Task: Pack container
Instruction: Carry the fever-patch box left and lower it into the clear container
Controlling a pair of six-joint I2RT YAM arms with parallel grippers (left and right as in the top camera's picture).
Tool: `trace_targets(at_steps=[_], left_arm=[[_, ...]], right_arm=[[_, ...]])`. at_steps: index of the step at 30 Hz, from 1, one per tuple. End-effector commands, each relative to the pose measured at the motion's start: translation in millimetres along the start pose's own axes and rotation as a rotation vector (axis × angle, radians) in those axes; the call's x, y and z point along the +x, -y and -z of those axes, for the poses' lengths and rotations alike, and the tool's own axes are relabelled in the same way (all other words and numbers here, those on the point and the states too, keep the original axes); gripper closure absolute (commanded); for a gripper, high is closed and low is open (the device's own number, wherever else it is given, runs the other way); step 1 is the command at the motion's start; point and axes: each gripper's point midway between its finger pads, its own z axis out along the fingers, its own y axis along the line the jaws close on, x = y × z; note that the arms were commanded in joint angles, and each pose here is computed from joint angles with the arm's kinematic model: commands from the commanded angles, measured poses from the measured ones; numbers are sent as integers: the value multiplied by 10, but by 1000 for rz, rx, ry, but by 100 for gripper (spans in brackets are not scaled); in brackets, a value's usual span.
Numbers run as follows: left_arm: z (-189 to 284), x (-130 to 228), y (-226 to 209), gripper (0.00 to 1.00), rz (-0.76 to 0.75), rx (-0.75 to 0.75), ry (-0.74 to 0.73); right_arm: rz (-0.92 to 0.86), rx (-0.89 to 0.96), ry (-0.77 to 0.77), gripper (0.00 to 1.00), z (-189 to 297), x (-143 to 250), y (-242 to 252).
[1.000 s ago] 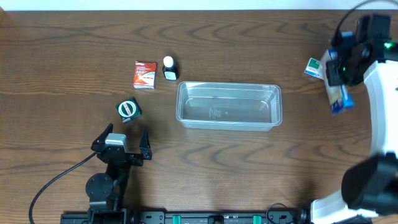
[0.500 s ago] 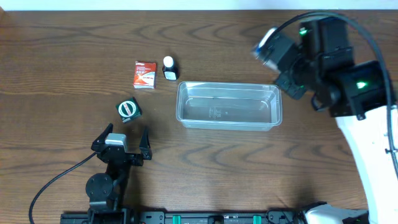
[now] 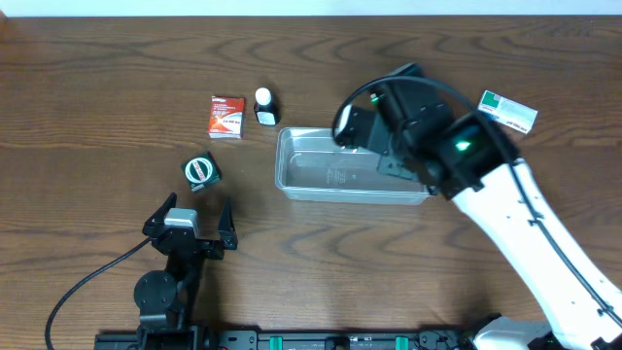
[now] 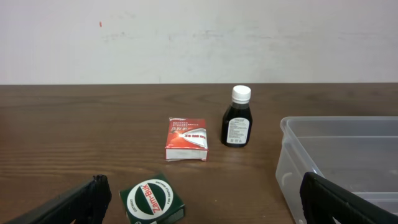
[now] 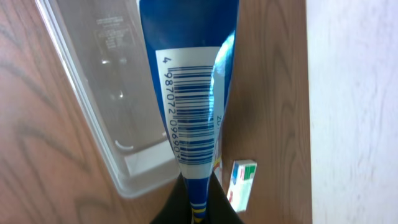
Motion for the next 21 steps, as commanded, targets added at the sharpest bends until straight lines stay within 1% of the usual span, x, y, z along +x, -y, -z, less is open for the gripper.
trace_targets(at_steps=[1,6,10,15,21], left_arm=[[-9,156,-9,2,-6,0,-44],[-9,156,-9,2,-6,0,-44],[-9,156,-9,2,-6,0,-44],[-9,156,-9,2,-6,0,-44],[-9,155,-9,2,-6,0,-44]], right_arm=[[48,44,-51,99,-138,26,-47],[56,83,-63,99,-302,-35,-172],[58,44,-30,99,-420,-99,-337],[70,33,-13,99,-541,-114,-425],[75,-32,38,99,-650,-159,-582]])
